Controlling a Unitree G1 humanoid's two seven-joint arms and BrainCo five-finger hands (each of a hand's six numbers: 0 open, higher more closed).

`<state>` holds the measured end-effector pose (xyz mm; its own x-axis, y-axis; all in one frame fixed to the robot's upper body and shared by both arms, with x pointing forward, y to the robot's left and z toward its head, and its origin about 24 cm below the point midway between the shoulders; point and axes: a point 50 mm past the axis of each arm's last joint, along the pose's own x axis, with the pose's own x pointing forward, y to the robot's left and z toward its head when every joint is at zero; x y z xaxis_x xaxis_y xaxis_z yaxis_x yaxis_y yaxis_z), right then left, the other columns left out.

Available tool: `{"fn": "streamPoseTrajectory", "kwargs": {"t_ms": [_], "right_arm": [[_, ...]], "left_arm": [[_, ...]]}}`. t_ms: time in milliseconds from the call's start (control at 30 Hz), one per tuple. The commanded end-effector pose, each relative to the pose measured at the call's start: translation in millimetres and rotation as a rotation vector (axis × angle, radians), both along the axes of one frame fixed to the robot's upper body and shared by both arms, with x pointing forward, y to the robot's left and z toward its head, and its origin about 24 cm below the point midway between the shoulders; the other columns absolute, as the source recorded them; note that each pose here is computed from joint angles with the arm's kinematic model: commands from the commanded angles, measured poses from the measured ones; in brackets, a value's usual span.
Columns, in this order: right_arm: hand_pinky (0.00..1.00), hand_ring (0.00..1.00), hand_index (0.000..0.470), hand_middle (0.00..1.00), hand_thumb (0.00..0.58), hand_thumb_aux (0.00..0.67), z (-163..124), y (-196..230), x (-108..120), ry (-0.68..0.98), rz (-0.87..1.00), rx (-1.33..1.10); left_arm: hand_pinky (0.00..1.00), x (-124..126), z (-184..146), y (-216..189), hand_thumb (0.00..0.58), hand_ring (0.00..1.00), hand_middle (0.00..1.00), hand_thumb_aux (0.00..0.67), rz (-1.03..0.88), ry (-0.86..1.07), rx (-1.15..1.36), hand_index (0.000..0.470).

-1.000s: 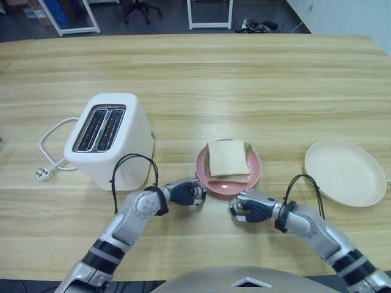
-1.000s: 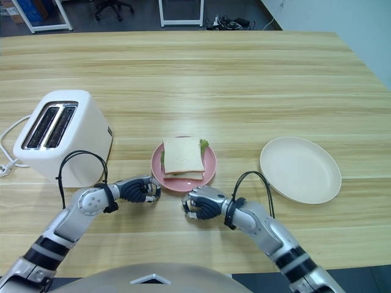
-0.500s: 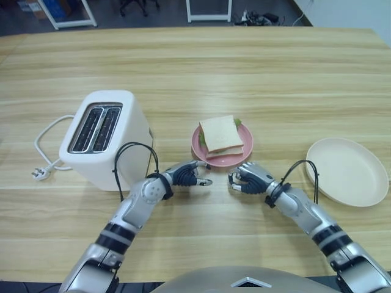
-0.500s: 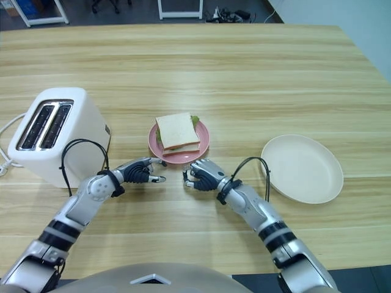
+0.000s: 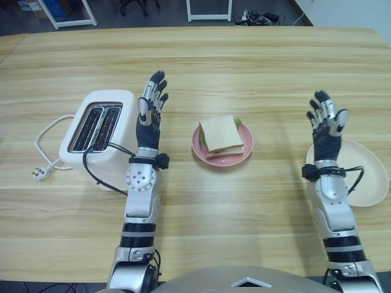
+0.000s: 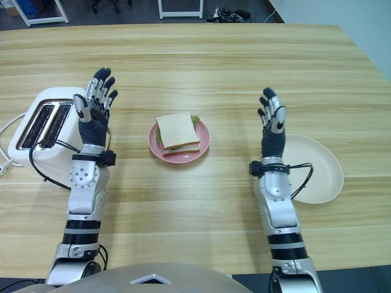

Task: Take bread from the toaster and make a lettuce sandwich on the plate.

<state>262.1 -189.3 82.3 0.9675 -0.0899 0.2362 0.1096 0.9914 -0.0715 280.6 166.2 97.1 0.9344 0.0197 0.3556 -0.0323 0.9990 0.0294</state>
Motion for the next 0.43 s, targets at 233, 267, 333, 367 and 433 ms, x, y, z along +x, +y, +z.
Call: {"fn": "streamPoseTrajectory", "kwargs": {"t_ms": [233,267,333,367,433], "right_arm": [[0.00,0.00,0.000,0.00,0.000,0.000,-32.8,23.5,3.4,0.061,0.031,-0.119],[0.00,0.00,0.000,0.00,0.000,0.000,-33.2,22.9,3.5,0.061,0.029,-0.121],[0.00,0.00,0.000,0.00,0.000,0.000,-33.7,22.0,3.5,0.058,0.028,-0.129],[0.00,0.00,0.000,0.00,0.000,0.000,-33.5,21.7,3.3,0.055,0.028,-0.133],[0.00,0.00,0.000,0.00,0.000,0.000,-33.0,21.5,2.7,0.048,0.034,-0.142]], "left_arm": [[0.00,6.8,-42.0,-0.1,0.000,0.00,0.00,0.000,0.112,0.107,0.047,0.000],[0.00,7.0,-42.3,-0.2,0.000,0.00,0.00,0.000,0.111,0.106,0.049,0.000],[0.00,7.4,-42.1,-0.6,0.000,0.00,0.00,0.000,0.108,0.101,0.052,0.000],[0.00,7.6,-41.8,-0.8,0.000,0.00,0.00,0.000,0.106,0.099,0.054,0.000],[0.00,7.4,-40.5,-1.2,0.000,0.00,0.00,0.000,0.104,0.091,0.056,0.000]]}}
